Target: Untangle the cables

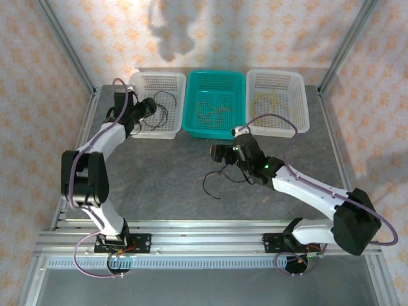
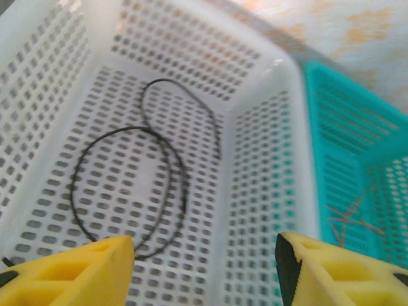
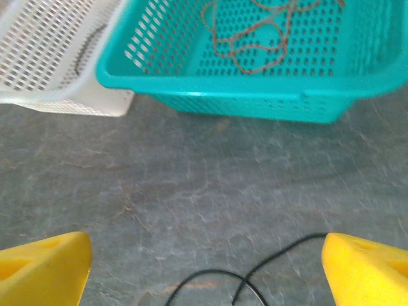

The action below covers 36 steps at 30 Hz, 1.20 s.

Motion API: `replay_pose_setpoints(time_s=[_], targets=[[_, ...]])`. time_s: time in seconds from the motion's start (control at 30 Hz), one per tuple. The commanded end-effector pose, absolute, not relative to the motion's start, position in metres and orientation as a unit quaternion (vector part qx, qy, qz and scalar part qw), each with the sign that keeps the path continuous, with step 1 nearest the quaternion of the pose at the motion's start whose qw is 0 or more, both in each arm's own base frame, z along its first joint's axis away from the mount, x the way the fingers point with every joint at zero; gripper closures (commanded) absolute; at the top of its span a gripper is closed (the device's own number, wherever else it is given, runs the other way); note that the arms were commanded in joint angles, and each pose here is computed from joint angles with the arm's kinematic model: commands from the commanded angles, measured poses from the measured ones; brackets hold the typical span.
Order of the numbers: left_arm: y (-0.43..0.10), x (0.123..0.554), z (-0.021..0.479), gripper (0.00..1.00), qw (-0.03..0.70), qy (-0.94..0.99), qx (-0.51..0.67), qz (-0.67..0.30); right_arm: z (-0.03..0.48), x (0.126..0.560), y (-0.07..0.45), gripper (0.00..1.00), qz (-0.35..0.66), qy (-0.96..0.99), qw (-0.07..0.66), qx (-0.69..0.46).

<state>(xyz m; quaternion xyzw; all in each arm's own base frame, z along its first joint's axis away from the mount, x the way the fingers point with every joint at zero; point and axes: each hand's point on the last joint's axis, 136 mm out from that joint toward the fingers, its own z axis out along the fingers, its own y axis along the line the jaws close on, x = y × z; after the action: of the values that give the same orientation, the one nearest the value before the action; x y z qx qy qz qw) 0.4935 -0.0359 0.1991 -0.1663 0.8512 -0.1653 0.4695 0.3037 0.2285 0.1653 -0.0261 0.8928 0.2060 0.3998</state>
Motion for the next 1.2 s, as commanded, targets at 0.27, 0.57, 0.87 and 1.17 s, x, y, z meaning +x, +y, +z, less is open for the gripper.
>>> replay_pose_setpoints(time_s=[0.27,0.57,0.87,1.17], targets=[[-0.108,0.429,0.238,0.38,0.533,0.831,-0.078,-0.138,0.112,0.296,0.16,0.25,0.094,0.939,0.319,0.091],[-0.185,0.384,0.219,0.38,0.515,0.828,-0.036,-0.22,0.087,0.284,0.185,0.48,0.133,0.957,0.258,-0.013],[-0.2,0.368,0.195,0.4,0.489,0.822,-0.062,-0.285,0.07,0.268,0.219,0.58,0.1,0.959,0.21,-0.164],[-0.197,0.372,0.202,0.41,0.499,0.824,-0.057,-0.265,0.047,0.271,0.222,0.64,0.047,0.964,0.17,-0.197]])
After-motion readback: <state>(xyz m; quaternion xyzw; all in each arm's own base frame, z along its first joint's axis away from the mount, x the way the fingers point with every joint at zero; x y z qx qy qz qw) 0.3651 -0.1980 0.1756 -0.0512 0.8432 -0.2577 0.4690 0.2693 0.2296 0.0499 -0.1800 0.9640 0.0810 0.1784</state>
